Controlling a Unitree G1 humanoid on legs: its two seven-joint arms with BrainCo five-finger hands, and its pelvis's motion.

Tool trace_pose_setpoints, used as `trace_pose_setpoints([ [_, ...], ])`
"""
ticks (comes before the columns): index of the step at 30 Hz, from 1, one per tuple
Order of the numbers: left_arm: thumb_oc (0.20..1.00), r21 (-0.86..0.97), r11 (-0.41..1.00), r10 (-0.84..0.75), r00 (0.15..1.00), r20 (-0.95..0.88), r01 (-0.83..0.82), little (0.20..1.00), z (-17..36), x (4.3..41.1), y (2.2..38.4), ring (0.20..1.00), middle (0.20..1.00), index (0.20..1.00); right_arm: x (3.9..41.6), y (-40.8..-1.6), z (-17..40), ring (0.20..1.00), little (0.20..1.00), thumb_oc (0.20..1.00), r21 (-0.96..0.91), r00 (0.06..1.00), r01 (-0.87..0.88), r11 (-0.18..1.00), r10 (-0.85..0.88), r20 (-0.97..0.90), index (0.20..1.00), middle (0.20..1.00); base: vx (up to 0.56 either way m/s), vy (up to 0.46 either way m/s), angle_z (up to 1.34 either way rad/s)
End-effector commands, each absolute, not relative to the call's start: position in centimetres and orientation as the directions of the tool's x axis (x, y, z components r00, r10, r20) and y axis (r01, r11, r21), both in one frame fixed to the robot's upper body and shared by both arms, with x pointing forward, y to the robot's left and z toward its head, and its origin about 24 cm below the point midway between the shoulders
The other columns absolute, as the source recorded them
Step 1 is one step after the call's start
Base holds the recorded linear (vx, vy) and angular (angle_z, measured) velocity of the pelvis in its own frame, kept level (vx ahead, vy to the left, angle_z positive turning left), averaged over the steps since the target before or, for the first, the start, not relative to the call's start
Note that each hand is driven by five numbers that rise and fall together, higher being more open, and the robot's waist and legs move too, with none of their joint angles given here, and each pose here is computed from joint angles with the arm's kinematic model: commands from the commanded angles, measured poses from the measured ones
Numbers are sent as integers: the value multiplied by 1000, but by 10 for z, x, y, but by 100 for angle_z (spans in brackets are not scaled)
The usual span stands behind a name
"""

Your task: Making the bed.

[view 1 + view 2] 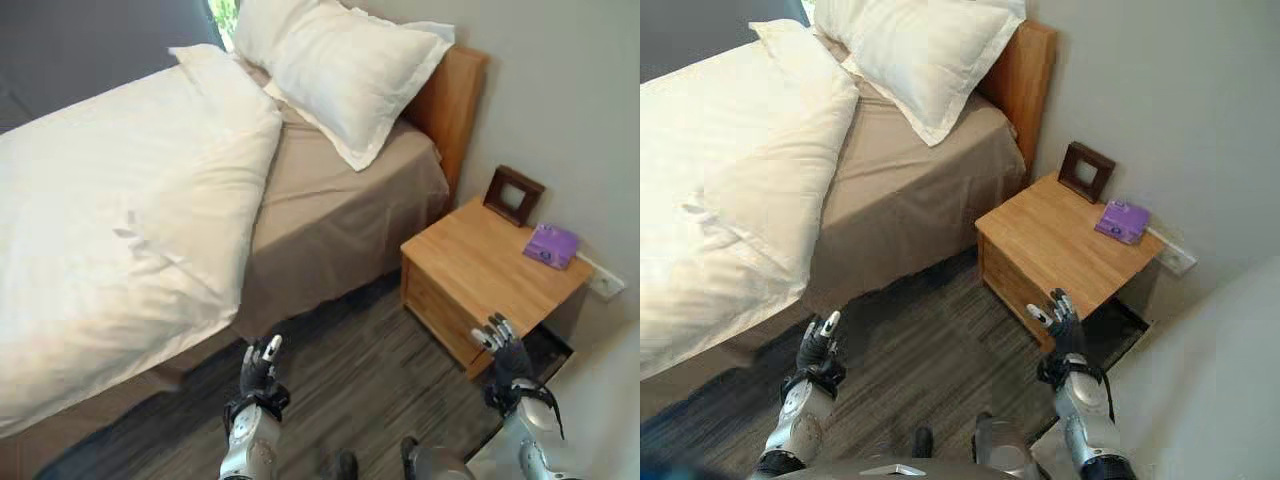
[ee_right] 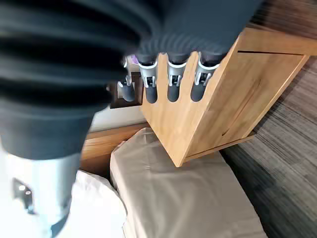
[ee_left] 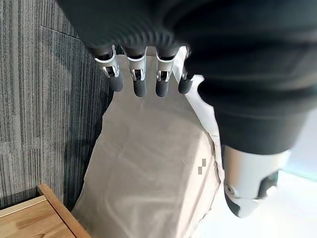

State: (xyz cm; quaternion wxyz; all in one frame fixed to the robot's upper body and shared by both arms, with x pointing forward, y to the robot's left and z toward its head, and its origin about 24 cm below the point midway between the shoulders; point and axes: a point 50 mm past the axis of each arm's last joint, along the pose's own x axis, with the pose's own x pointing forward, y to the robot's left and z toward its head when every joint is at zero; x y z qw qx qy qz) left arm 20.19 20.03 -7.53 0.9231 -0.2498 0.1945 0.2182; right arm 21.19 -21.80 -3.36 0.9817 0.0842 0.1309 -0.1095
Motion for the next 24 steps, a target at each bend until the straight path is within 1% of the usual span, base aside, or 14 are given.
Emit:
trace_pose_setpoints([
  [1,1000,-247,882,330,900,-284,-402,1000,-34,228,234,1000,1000,1000,196,-270,-35,1000,1000,1000,103,900,362,926,-318,-298,1000,1000,53,12,15],
  [2,1000,-277,876,303,897,-321,-395,1000,-42,224,226,1000,1000,1000,192,-270,-41,1000,1000,1000,60,887,365,929,-327,-327,1000,1000,68,-15,30],
  [3,1000,-273,880,295,898,-326,-388,1000,-43,224,224,1000,1000,1000,193,-269,-42,1000,1000,1000,58,886,367,929,-329,-327,1000,1000,85,-18,34],
  [5,1000,-272,882,296,901,-317,-385,1000,-42,223,224,1000,1000,1000,196,-265,-40,1000,1000,1000,80,893,362,929,-321,-314,1000,1000,33,-29,20],
  [9,1000,-271,880,301,900,-315,-389,1000,-41,223,227,1000,1000,1000,199,-261,-42,1000,1000,1000,40,901,317,947,-289,-323,1000,1000,-11,-29,1],
  [11,1000,-284,876,302,902,-307,-390,1000,-40,224,227,1000,1000,1000,201,-262,-40,1000,1000,1000,31,905,301,953,-276,-323,1000,1000,-107,-59,11],
  [14,1000,-341,845,316,899,-303,-412,1000,-40,223,226,1000,1000,1000,202,-269,-35,1000,1000,1000,21,910,300,954,-279,-305,1000,1000,-133,-8,66],
  [15,1000,-354,835,320,896,-308,-421,1000,-40,223,226,1000,1000,1000,203,-272,-33,1000,1000,1000,20,909,312,950,-292,-297,1000,1000,-113,144,81],
  [16,1000,-368,827,317,893,-319,-425,1000,-43,222,223,1000,1000,1000,202,-276,-33,1000,1000,1000,65,896,369,927,-337,-289,1000,1000,-61,141,88],
  [18,1000,-360,836,301,895,-330,-414,1000,-45,222,221,1000,1000,1000,197,-277,-36,1000,1000,1000,93,885,399,912,-357,-298,1000,1000,7,196,99],
  [22,1000,-380,829,292,896,-334,-411,1000,-46,221,220,1000,1000,1000,195,-275,-39,1000,1000,1000,65,881,390,919,-351,-316,1000,1000,79,341,107],
  [24,1000,-349,847,293,900,-324,-401,1000,-43,221,225,1000,1000,1000,199,-268,-39,1000,1000,1000,67,892,363,929,-326,-315,1000,1000,102,471,38],
])
